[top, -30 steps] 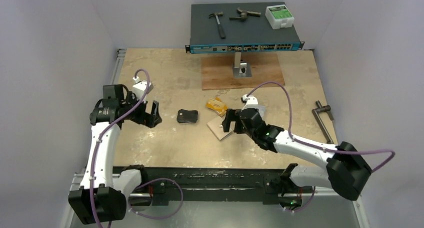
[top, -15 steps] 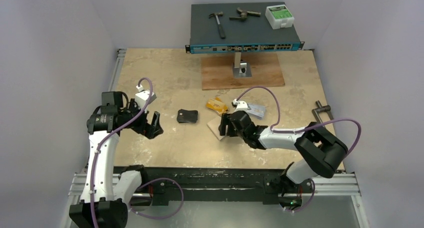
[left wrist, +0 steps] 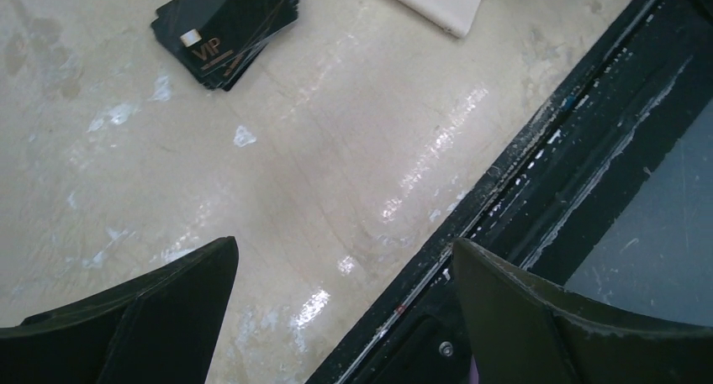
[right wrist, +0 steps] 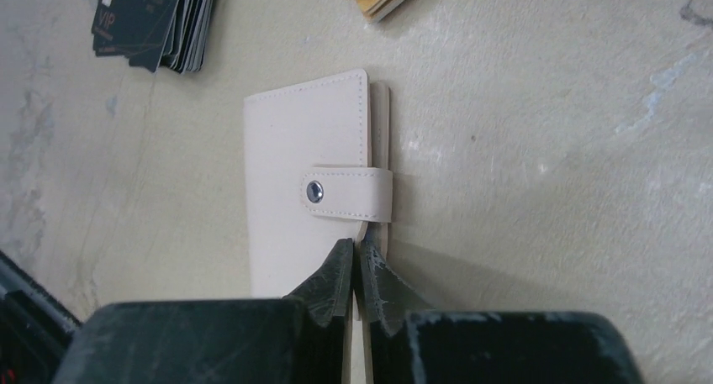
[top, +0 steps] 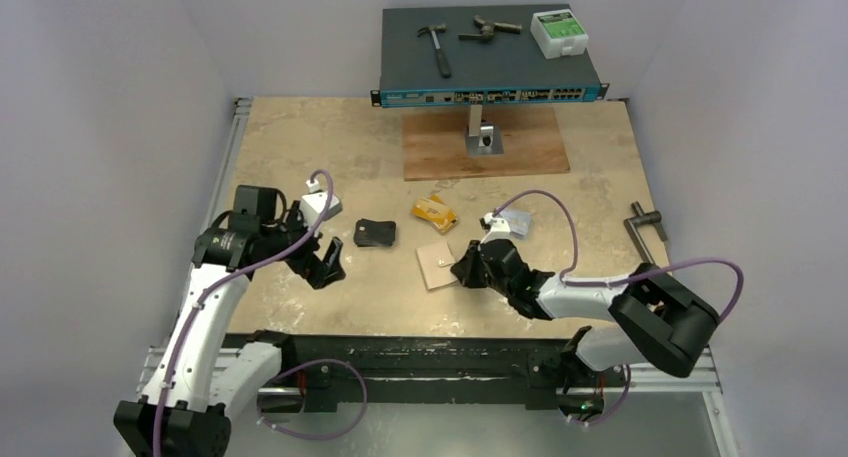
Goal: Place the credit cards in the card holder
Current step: Pick up the card holder from the center of the board.
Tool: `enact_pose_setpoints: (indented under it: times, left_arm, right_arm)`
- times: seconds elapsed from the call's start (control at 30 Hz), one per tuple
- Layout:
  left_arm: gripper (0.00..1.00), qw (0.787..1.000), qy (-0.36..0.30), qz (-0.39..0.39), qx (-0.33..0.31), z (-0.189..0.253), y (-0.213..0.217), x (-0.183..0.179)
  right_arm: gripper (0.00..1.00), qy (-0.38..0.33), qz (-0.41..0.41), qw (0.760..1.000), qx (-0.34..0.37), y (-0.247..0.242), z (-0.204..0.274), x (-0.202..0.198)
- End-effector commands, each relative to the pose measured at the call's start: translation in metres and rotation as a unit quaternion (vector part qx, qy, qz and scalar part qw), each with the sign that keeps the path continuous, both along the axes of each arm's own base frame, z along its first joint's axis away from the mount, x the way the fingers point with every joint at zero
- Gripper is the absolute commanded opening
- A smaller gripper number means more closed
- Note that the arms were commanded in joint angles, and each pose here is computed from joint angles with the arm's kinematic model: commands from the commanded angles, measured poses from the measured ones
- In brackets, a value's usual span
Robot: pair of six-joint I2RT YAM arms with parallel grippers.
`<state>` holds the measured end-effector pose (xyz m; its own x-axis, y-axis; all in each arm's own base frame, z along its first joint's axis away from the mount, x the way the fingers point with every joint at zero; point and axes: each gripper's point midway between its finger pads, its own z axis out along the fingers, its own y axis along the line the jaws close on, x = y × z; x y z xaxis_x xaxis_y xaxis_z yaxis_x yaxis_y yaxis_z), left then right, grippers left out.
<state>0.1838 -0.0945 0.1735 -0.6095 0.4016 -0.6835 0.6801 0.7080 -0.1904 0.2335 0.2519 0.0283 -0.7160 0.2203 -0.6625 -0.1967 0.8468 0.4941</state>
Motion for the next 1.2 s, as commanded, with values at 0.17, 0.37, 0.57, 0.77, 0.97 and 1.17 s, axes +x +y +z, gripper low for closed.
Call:
enact_pose_setpoints:
  times: [0.17, 0.37, 0.57, 0.77, 0.97, 1.17]
  left_arm:
    - [1.0, 0.997, -0.002, -0.03, -0.069, 0.019, -0.057, 0.012]
    - [1.0, 0.987, 0.07, -0.032, -0.145, 0.01, -0.102, 0.025]
    - [1.0, 0.981, 0.081, -0.075, -0.158, -0.007, -0.126, 0.031]
    - [1.0, 0.975, 0.102, -0.084, -0.177, 0.0, -0.128, 0.018]
    - [0.97, 0.949, 0.174, -0.099, -0.245, 0.015, -0.132, -0.021]
    - [1.0, 0.938, 0.168, -0.093, -0.289, 0.051, -0.136, -0.021]
  right_arm:
    - [0.0, -0.068, 0.072, 0.992, 0.073, 0.011, 0.052, -0.032]
    - [0.0, -0.106, 0.098, 0.983, 0.113, 0.019, 0.092, -0.042]
    - [0.0, -0.125, 0.136, 0.972, 0.147, 0.033, 0.123, -0.05]
    - [0.0, -0.148, 0.147, 0.956, 0.208, 0.042, 0.168, -0.054]
    - [0.0, -0.178, 0.162, 0.931, 0.276, 0.051, 0.223, -0.059]
    - [0.0, -0.2, 0.165, 0.902, 0.345, 0.05, 0.264, -0.065]
